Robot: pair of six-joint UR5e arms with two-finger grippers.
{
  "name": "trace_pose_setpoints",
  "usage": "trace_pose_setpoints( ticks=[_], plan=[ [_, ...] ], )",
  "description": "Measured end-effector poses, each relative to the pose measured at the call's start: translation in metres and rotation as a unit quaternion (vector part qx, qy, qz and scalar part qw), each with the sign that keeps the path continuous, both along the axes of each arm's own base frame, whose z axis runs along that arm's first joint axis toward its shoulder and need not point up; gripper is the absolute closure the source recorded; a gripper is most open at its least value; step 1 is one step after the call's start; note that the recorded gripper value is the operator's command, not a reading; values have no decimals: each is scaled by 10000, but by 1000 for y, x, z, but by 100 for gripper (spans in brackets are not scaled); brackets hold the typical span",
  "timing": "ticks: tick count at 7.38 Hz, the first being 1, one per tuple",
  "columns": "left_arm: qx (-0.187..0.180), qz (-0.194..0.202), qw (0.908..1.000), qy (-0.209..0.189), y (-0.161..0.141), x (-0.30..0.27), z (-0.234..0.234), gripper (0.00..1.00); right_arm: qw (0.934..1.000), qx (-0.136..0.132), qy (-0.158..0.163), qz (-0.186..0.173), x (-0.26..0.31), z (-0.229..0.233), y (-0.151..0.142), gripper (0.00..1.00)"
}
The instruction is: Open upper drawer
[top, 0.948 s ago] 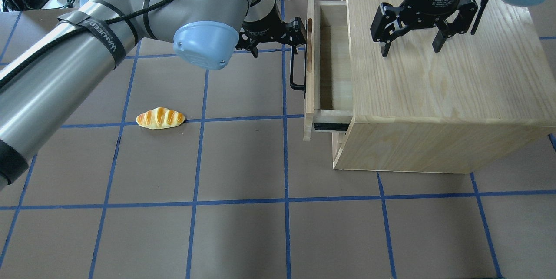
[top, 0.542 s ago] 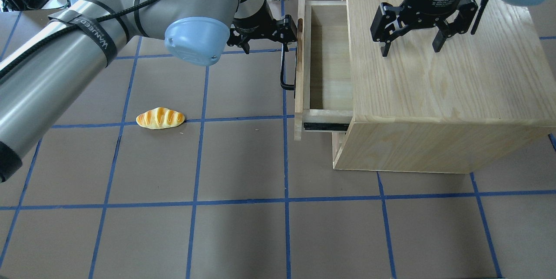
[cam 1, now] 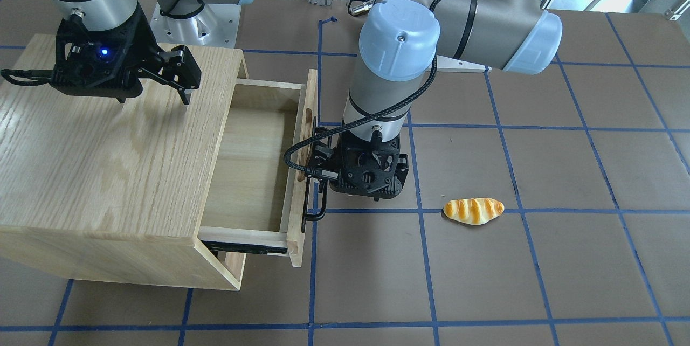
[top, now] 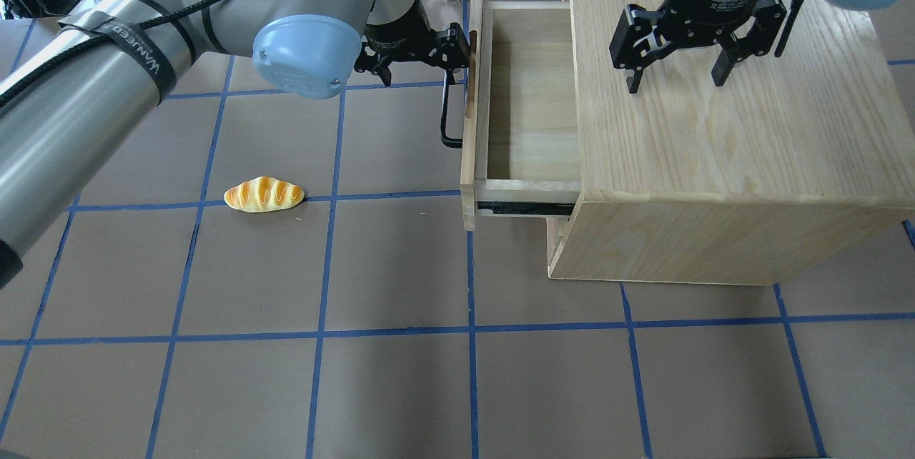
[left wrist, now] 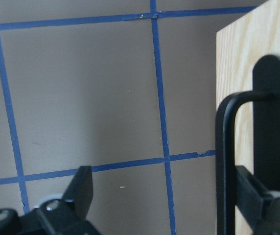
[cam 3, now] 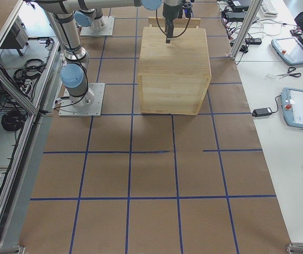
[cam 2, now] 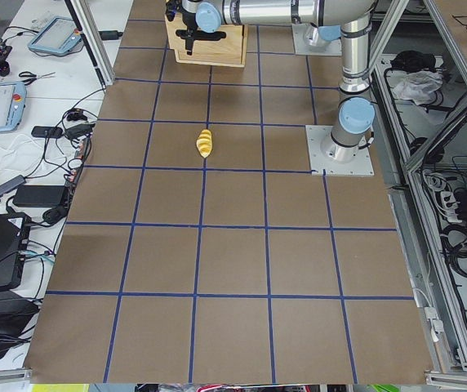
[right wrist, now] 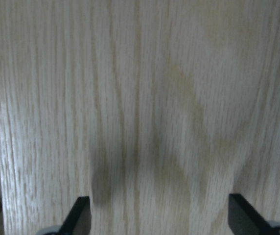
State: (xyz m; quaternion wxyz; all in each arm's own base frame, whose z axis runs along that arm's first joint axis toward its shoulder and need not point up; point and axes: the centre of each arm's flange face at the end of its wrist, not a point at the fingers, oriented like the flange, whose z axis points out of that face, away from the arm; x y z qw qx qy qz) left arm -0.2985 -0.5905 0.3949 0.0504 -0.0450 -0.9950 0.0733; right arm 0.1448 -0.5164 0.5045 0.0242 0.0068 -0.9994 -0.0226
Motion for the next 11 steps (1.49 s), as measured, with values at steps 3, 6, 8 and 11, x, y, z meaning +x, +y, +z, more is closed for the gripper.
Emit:
trace_pose_setpoints(
  ticks=[3, 6, 8, 11],
  plan=[
    [-1, -28, 10000, -49, -5, 12, 0, 0, 10000, -5, 0, -2, 0, 0, 0, 0],
    [-18, -38, 10000, -72, -11, 27, 2, 0, 10000, -5, 0, -1, 0, 1, 0, 0],
    [-48, -106, 9999, -89, -12, 37, 7, 0, 10000, -4, 0, -3, 0, 0, 0, 0],
    [-74, -215, 9997, -114, -11, 44, 10, 0, 10000, 0, 0, 0, 0, 0, 0, 0]
  ],
)
